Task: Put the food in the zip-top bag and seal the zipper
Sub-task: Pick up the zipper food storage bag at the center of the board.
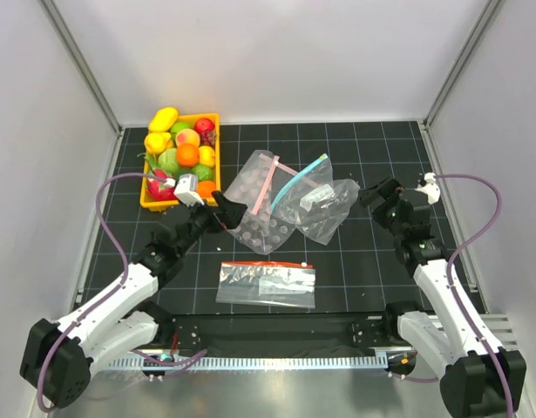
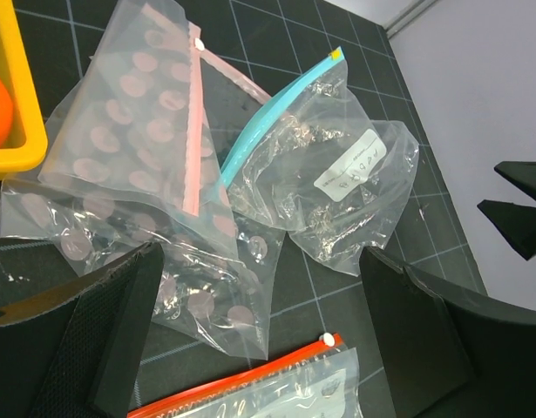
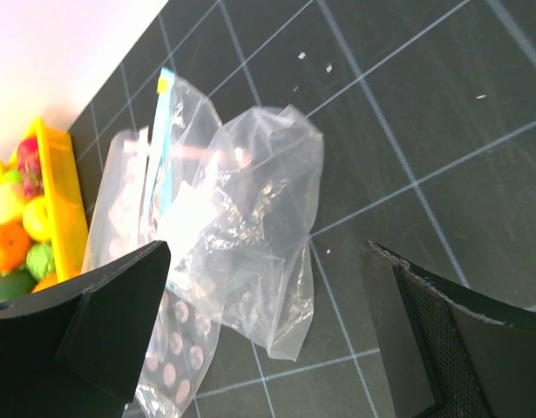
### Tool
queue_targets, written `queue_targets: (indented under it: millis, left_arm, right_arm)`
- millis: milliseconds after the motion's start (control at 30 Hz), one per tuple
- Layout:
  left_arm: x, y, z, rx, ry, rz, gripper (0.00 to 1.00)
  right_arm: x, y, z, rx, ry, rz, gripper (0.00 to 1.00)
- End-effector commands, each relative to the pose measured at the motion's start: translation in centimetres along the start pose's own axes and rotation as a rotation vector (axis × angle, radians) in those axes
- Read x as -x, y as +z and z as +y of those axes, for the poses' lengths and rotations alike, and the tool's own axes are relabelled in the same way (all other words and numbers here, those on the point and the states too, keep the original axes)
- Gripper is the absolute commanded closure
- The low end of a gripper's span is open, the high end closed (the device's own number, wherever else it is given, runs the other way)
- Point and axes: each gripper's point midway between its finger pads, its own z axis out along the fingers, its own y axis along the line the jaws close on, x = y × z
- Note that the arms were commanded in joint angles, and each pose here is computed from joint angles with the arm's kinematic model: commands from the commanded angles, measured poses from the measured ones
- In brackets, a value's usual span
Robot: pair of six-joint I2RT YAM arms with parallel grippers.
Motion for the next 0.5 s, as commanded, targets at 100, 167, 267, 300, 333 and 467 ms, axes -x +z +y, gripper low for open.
queue_targets:
  millis: [100,167,267,300,333,467]
  left_arm:
    - [0.9,1.0,-2.3,-0.087,0.034,0.011,0.00]
    - [0.6,1.4,-2.9,-0.115,0.040,0.033,0.00]
    - [-0.1,2.4,-2.9,-0.113,0.050,0.070,0.00]
    - [-0.5,2.7,-3.0,-0.112,0.054,0.085,0.00]
    - [-1.1,3.1,-2.8,-0.105,0.058,0.104,0.00]
    - [-2.2,4.2,-3.1,-0.113,0.091,0.143,0.00]
  right_arm:
    - [-1.5,0.7,3.8,0.194,-0.063,0.102,0.00]
    - [-2.1,1.3,3.5,0.185,-0.065,0.121,0.00]
    - [-3.0,1.8,3.5,0.184,-0.075,0.146,0.00]
    - [-3.1,2.0,3.5,0.185,-0.080,0.149,0.00]
    - [-3.3,2.1,3.6,0.185,-0.083,0.155,0.00]
    - [-4.5,2.5,4.1,0.199,-0.115,0.180,0.00]
